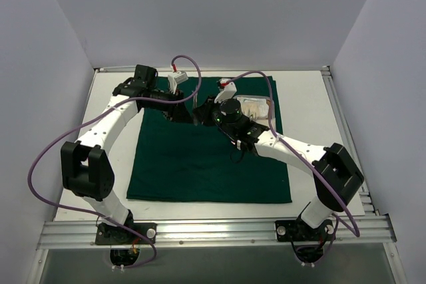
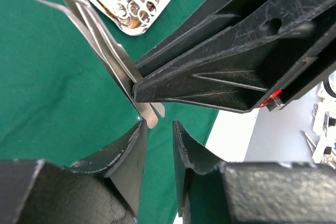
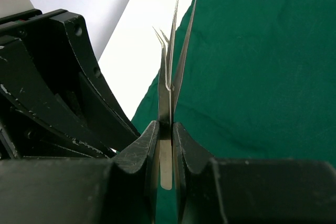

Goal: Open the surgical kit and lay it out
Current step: Place the medical item in the surgical kit.

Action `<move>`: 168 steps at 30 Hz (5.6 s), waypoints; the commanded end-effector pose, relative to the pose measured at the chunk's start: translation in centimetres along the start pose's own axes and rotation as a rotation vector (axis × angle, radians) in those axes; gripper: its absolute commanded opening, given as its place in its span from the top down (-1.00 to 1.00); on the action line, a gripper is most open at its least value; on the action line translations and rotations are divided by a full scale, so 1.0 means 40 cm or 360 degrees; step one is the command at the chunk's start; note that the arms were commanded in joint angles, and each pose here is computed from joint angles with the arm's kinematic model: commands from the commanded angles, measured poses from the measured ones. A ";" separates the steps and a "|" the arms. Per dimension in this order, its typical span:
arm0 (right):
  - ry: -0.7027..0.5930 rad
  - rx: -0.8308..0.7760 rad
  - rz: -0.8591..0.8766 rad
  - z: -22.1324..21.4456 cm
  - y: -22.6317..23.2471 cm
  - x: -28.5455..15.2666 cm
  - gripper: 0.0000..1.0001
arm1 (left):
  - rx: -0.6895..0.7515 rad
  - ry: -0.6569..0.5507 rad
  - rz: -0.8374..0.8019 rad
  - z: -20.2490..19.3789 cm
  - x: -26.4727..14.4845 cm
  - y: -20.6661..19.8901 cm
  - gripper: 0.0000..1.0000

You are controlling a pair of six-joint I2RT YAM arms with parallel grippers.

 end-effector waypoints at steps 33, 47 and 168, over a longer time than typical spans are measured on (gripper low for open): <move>-0.0082 -0.0013 0.0170 0.055 0.066 -0.002 1.00 | 0.0088 -0.0026 -0.0064 0.032 0.010 0.009 0.37; -0.0053 0.0002 0.0124 0.044 0.034 0.007 1.00 | 0.0079 -0.0001 -0.0056 0.022 0.014 0.010 0.95; -0.0170 -0.0108 0.1069 0.085 0.173 -0.039 1.00 | 0.0380 -0.0226 -0.0126 0.038 -0.163 -0.064 0.42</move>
Point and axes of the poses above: each gripper's point midway between its finger pads, its own x axis out along the fingers, its own y axis along the line the jaws close on, z = x × y, the point moved 8 cm from there along -x, back along the fingers, and after that the axes turned 5 degrees about x, right-handed, at the moved point
